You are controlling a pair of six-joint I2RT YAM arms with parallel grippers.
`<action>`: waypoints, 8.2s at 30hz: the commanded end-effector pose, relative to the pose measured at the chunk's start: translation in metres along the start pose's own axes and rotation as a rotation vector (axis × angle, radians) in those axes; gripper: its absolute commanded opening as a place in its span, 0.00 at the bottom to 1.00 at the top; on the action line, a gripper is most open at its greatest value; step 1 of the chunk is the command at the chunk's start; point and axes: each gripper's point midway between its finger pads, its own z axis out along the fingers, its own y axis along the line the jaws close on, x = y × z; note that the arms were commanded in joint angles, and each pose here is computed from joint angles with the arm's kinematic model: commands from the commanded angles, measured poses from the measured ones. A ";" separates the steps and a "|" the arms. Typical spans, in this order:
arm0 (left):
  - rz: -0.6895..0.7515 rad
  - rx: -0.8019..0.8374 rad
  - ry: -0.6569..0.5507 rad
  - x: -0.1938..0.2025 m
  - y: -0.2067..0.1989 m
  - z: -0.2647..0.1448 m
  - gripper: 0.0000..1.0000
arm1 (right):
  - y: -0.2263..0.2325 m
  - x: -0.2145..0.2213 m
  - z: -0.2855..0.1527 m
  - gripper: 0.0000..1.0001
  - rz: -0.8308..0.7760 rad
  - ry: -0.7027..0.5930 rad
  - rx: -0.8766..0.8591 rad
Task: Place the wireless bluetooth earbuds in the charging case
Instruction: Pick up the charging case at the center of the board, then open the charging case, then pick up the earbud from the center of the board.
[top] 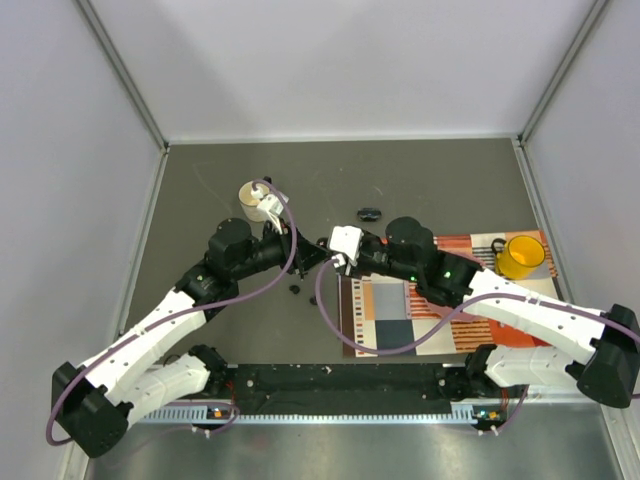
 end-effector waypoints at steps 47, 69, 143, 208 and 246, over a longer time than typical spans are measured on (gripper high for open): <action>0.710 0.229 -0.714 -0.044 -0.041 -0.082 0.00 | -0.007 -0.142 -0.022 0.99 1.468 -0.292 -0.324; 0.738 0.208 -0.724 -0.047 -0.038 -0.081 0.00 | 0.010 -0.119 0.013 0.70 1.807 -0.137 -0.436; 0.569 0.198 -0.629 -0.038 -0.026 -0.065 0.00 | -0.007 -0.098 0.007 0.74 1.455 -0.066 -0.182; 0.565 0.570 -0.504 0.000 -0.081 -0.078 0.00 | -0.013 -0.116 -0.021 0.85 0.935 -0.121 -0.163; 0.534 0.295 -0.589 0.008 -0.036 -0.106 0.00 | -0.032 0.104 0.036 0.66 1.218 0.434 0.213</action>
